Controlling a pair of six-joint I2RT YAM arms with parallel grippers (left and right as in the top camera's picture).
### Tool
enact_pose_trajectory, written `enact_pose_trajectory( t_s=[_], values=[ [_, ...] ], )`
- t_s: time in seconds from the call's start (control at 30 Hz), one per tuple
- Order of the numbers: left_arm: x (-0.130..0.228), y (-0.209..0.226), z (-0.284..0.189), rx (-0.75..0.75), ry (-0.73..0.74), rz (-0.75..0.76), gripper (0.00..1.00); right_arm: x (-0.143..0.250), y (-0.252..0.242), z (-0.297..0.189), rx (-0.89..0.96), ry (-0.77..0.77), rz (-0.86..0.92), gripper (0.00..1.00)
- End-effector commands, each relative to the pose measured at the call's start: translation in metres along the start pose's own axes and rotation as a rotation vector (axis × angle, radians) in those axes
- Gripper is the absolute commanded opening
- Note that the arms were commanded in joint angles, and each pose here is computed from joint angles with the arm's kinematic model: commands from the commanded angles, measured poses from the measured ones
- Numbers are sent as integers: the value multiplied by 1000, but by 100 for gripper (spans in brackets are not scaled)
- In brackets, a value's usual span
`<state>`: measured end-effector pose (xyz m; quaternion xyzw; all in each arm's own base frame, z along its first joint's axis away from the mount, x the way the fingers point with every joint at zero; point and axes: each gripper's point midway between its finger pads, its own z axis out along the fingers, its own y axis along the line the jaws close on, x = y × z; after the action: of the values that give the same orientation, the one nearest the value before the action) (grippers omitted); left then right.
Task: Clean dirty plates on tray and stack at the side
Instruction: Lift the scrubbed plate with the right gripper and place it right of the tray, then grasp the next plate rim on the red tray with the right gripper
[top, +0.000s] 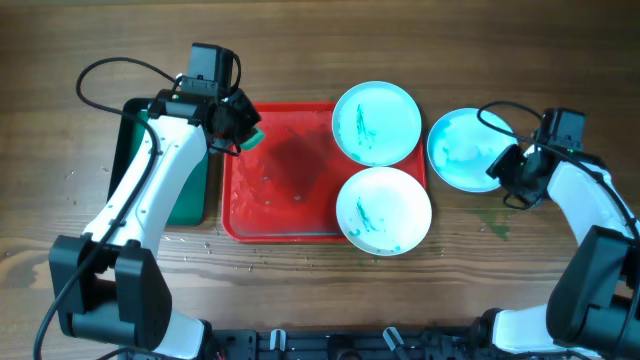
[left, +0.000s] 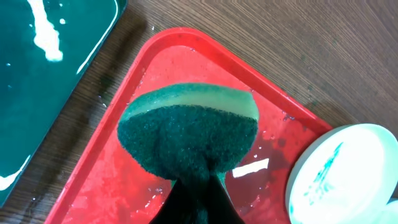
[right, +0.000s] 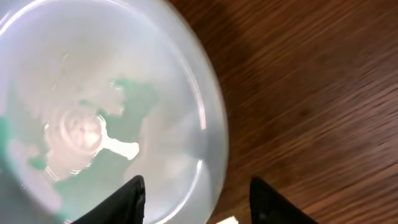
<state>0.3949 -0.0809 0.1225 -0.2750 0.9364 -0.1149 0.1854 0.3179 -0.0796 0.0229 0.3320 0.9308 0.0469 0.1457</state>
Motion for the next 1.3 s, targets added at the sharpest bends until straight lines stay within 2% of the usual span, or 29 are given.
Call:
enact_pose_trajectory(
  t_s=[0.0, 0.07, 0.1, 0.27, 0.3, 0.37, 0.57, 0.77, 0.83, 0.97, 1.0, 1.07, 1.17, 1.27],
  values=[
    [-5, 3, 2, -19, -17, -19, 4, -11, 45, -44, -197, -11, -57, 54],
    [-5, 3, 2, -20, -17, -19, 4, -5, 58, -70, -232, -22, -120, 55],
    [-5, 3, 2, -20, -17, -19, 4, 12, 72, -81, -274, 4, -213, 55],
    [-5, 8, 2, -49, -25, -15, 4, 105, 81, -58, -226, 272, -478, 54],
    [-5, 8, 2, -49, -25, -15, 4, 114, 80, -55, -223, 293, -504, 54],
    [-6, 8, 2, -46, -28, -15, 4, 133, 79, -44, -216, 321, -546, 44],
    [-7, 8, 2, -46, -34, -16, 4, 157, 63, -18, -220, 341, -540, 34],
    [-9, 9, 2, -56, -44, -15, 4, 153, 66, -16, -233, 314, -544, 5],
    [-9, 9, 2, -57, -44, -15, 4, 151, 68, -15, -239, 305, -545, 4],
    [-11, 8, 2, -49, -52, -15, 4, 149, 113, -53, -346, 305, -589, 4],
    [-11, 7, 2, -47, -54, -15, 4, 152, 147, -75, -374, 271, -631, 4],
    [-11, 7, 2, -47, -54, -15, 4, 152, 178, -84, -345, 179, -623, 4],
    [-14, 7, 2, -50, -69, -19, 4, 159, 230, -71, -311, 21, -626, 4],
    [-15, 6, 2, -45, -73, -19, 4, 184, 267, -38, -286, 60, -609, 4]
  ],
)
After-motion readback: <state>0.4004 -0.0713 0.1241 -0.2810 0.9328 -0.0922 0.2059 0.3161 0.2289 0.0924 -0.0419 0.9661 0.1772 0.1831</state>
